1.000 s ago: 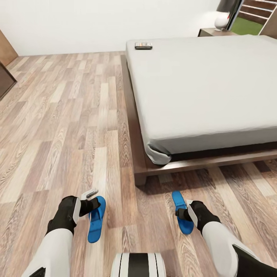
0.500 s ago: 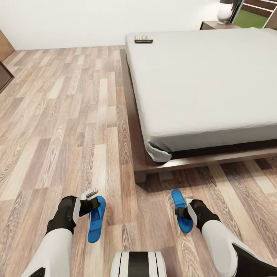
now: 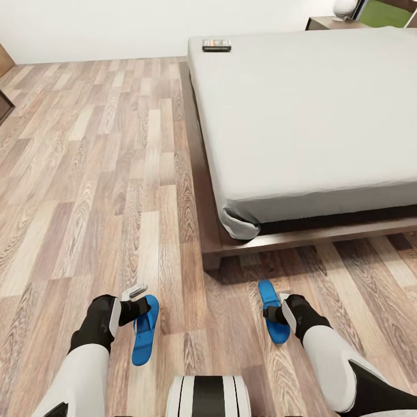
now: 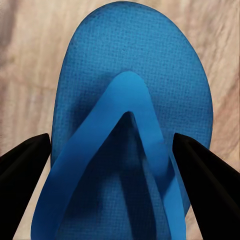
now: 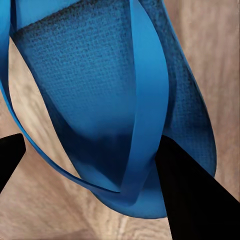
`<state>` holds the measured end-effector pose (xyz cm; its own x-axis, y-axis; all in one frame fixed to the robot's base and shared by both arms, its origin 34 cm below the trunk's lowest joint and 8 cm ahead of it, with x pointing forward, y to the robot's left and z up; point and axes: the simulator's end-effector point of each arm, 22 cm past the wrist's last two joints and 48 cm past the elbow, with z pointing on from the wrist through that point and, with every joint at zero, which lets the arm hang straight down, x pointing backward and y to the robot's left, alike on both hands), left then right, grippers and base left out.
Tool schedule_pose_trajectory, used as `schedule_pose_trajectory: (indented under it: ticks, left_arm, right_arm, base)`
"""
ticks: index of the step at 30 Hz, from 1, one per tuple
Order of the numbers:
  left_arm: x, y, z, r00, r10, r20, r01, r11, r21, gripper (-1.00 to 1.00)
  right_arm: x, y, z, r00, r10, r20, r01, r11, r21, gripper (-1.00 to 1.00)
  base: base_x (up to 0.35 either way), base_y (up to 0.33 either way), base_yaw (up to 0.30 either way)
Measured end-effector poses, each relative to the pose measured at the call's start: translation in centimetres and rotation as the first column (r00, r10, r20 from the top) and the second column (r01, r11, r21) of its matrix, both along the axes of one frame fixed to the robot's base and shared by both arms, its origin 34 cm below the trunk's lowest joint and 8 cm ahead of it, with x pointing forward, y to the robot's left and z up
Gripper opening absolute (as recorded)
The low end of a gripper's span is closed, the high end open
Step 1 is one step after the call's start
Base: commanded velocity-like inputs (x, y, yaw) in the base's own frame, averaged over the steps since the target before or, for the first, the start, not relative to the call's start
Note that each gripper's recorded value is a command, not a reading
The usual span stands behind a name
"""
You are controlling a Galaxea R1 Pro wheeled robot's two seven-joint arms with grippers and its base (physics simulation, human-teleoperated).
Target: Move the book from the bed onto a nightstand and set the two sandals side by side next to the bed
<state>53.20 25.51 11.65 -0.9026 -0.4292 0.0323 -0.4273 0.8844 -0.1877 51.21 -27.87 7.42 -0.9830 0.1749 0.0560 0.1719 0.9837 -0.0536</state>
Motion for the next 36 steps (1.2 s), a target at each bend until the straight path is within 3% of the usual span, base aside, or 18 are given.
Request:
schedule_pose_trajectory:
  ticks: [36]
  left_arm:
    - [-0.64,0.18,-0.77,1.000,0.002,-0.017,-0.002,1.000,0.002,-1.00]
  right_arm:
    - [0.15,-0.46,-0.48,1.000,0.004,-0.011,-0.004,1.000,-0.021,-1.00]
  base:
    - [0.000,0.000,0.000]
